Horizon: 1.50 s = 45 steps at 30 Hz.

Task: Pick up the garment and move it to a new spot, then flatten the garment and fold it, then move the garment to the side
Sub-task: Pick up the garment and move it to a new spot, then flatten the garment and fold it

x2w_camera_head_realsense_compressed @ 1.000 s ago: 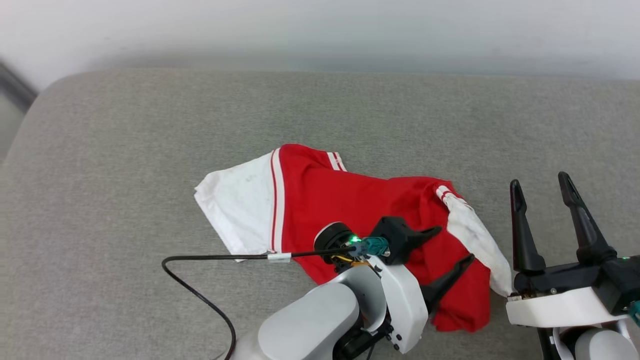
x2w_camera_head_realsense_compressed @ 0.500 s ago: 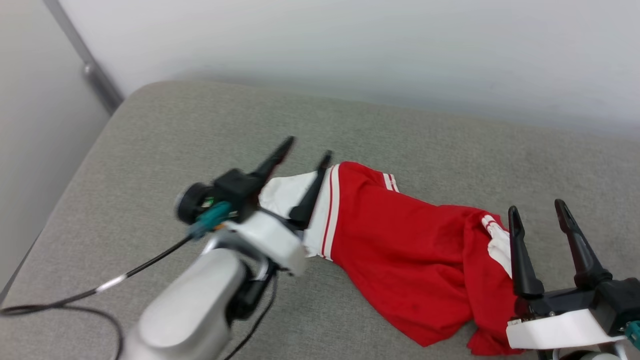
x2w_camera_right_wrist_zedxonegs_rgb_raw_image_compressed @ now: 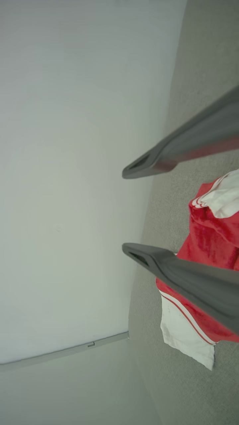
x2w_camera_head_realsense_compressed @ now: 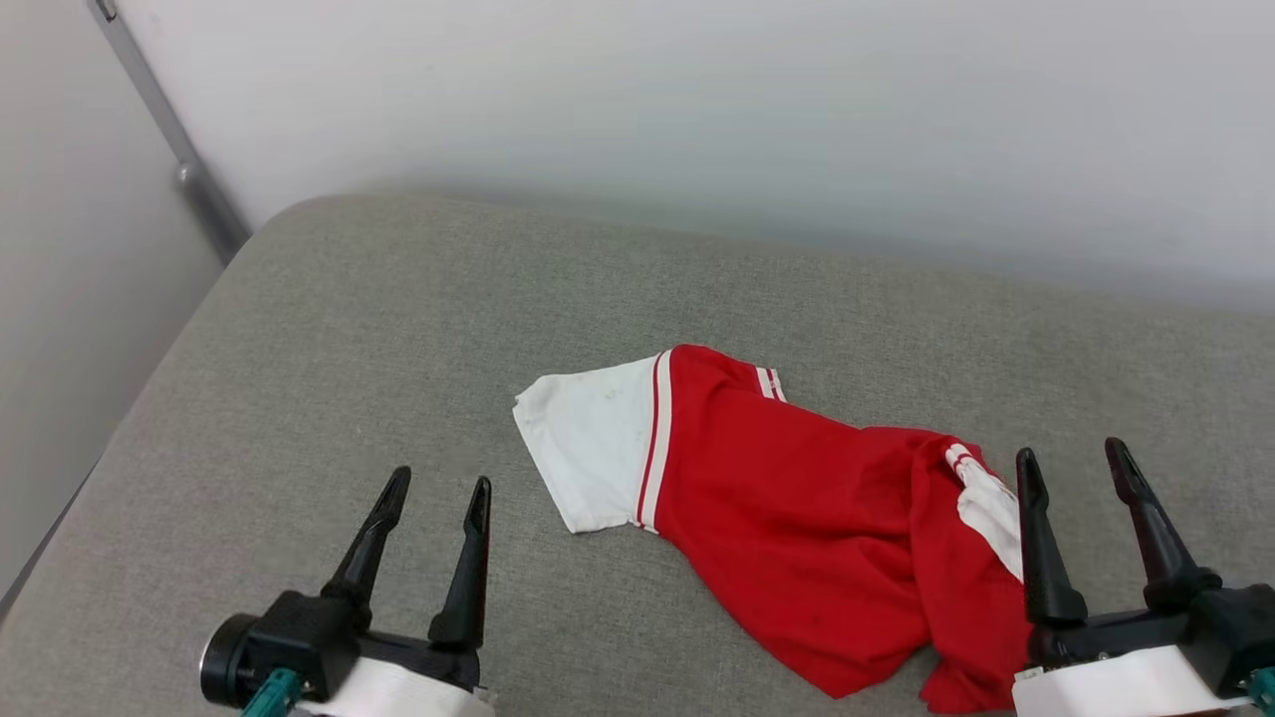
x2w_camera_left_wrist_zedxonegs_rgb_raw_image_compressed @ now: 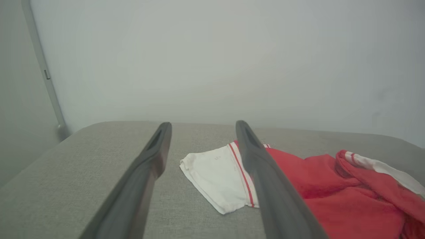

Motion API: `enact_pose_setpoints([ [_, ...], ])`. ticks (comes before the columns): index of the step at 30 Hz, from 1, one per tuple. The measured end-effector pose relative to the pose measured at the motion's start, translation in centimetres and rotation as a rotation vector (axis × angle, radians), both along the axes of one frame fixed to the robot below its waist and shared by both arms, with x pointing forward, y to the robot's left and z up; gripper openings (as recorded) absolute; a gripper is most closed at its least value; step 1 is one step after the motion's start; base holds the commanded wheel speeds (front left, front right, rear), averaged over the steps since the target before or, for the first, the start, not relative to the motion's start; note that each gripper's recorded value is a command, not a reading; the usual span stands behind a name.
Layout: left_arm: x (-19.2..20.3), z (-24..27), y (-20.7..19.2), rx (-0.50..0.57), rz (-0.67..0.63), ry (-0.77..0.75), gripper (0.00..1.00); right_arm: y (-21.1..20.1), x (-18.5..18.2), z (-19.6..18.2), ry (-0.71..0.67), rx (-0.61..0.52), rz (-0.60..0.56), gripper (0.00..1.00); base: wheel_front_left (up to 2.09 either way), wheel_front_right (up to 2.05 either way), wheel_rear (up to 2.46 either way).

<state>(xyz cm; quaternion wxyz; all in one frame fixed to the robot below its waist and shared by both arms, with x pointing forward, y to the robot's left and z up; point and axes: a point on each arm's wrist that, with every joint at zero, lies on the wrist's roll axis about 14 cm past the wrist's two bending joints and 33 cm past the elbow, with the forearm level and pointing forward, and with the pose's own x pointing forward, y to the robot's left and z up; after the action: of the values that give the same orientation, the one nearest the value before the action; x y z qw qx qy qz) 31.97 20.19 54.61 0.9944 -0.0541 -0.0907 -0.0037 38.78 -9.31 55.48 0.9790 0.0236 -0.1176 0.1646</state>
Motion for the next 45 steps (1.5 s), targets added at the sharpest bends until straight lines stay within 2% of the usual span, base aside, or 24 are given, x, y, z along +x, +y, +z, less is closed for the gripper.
enact_pose_setpoints([
  [7,0.5,0.4,-0.4,0.000,-0.012,-0.025,1.00,-1.3,0.0,-0.8,0.026,-0.001,-0.038,1.00,0.00,0.00,0.00],
  [10,0.9,0.4,-0.2,0.005,-0.011,-0.028,1.00,-2.5,0.2,-2.0,0.054,-0.036,-0.074,1.00,0.00,0.00,0.00],
  [13,1.3,0.2,-0.3,-0.001,-0.009,-0.026,1.00,-3.1,0.7,-3.6,0.156,-0.050,-0.086,1.00,0.00,0.00,0.00],
  [16,1.7,-0.1,-0.2,-0.007,-0.007,-0.017,1.00,-4.3,1.4,-5.5,0.319,-0.068,-0.087,1.00,0.00,0.00,0.00],
  [20,2.1,-0.6,-0.3,-0.013,-0.009,-0.004,1.00,-6.1,1.3,-8.5,0.579,-0.201,-0.059,1.00,0.00,0.00,0.00],
  [24,2.7,-1.0,-0.2,-0.017,-0.003,0.008,1.00,-7.2,0.3,-11.0,0.841,-0.285,-0.018,1.00,0.00,0.00,0.00],
  [27,2.9,-1.5,0.0,-0.022,0.007,0.022,1.00,-7.5,-0.5,-12.4,0.990,-0.347,0.012,1.00,0.00,0.00,0.00],
  [35,3.3,-2.4,1.2,-0.020,0.053,0.054,1.00,-6.8,-0.5,-16.0,1.157,-0.453,0.067,1.00,0.00,0.00,0.00],
  [42,3.3,-3.2,2.1,-0.016,0.088,0.086,1.00,-5.6,-0.2,-19.1,1.221,-0.491,0.128,1.00,0.00,0.00,0.00],
  [43,3.3,-3.3,2.3,-0.016,0.092,0.089,1.00,-5.5,-0.3,-19.5,1.230,-0.500,0.136,0.96,0.00,0.00,0.00],
  [44,3.3,-3.4,2.3,-0.015,0.095,0.094,1.00,-5.5,-0.2,-19.7,1.231,-0.509,0.141,0.59,0.00,0.00,0.00],
  [45,3.2,-3.5,2.4,-0.015,0.098,0.096,1.00,-5.4,-0.2,-19.9,1.232,-0.513,0.144,0.00,0.00,0.00,0.00],
])
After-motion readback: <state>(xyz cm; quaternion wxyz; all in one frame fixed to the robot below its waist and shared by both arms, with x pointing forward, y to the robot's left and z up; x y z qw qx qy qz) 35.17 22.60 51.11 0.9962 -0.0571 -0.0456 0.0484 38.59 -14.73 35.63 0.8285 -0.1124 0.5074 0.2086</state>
